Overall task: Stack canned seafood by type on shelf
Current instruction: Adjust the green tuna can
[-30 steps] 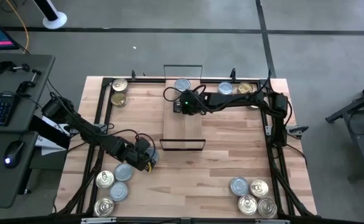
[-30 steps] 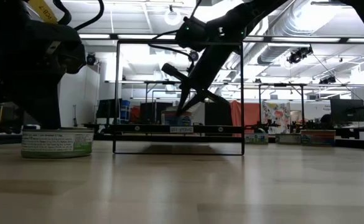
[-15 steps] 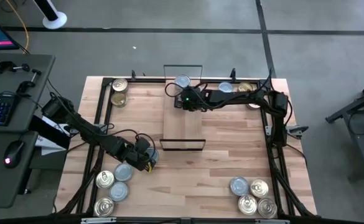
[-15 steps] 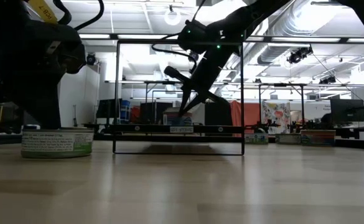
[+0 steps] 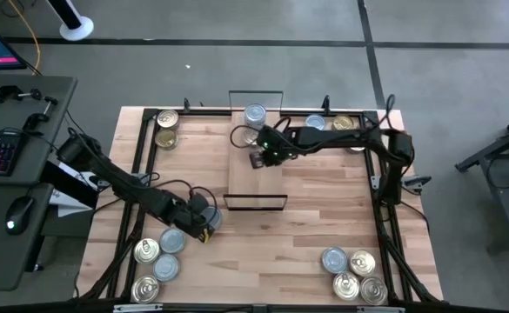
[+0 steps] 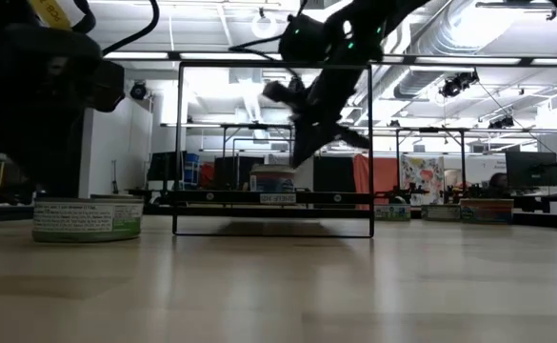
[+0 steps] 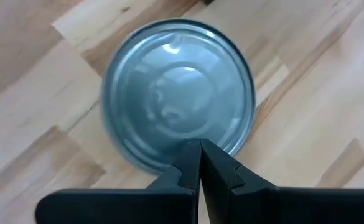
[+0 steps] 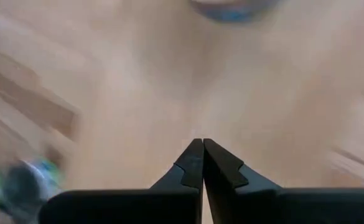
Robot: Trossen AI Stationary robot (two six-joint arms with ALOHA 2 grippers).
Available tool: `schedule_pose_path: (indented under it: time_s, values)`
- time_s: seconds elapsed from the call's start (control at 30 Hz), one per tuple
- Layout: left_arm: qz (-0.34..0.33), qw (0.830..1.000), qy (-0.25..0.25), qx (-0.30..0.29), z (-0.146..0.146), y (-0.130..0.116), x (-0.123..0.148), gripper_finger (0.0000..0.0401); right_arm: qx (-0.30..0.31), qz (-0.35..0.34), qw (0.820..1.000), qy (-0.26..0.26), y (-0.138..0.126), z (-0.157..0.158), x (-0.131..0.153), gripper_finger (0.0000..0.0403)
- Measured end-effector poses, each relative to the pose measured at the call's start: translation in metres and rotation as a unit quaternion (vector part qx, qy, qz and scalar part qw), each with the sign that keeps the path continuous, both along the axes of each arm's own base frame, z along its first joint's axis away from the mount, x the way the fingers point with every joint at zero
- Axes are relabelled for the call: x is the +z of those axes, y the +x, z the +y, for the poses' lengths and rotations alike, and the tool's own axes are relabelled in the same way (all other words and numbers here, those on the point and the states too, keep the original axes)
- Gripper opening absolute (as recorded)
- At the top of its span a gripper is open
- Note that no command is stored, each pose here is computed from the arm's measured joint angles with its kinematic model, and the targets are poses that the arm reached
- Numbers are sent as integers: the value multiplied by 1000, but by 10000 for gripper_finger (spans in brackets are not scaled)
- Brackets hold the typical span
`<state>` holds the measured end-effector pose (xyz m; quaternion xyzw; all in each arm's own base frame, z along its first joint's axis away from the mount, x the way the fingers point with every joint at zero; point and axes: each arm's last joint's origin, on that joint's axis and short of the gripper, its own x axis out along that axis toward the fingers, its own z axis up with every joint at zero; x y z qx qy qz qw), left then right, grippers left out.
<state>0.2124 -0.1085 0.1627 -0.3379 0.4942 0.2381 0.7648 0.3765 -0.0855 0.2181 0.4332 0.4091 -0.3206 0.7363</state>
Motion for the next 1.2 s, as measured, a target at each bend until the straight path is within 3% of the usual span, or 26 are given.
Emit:
schedule_pose_path:
  time_s: [0.1, 0.23, 0.43, 0.67, 0.83, 1.2]
  values:
    - [7, 1000, 9, 0, 2, -4, 2, 0, 0, 25, 999, -38, -11, 7, 13, 0]
    - [-5, 1000, 23, 2, 4, -5, 6, 0, -41, -70, 995, -61, -8, -17, 34, 0]
    - [-17, 999, 16, 23, 4, -4, 8, 0, -145, -172, 968, -114, -7, -70, 46, 0]
    - [-17, 999, 13, 29, 4, -4, 8, 0, -181, -204, 956, -106, 0, -114, 16, 0]
    - [-16, 999, 11, 36, 4, -4, 8, 0, -175, -208, 957, -102, 8, -118, 1, 0]
    - [-22, 999, 17, 46, 5, -4, 8, 0, -180, -184, 956, -140, 6, -122, -2, 0]
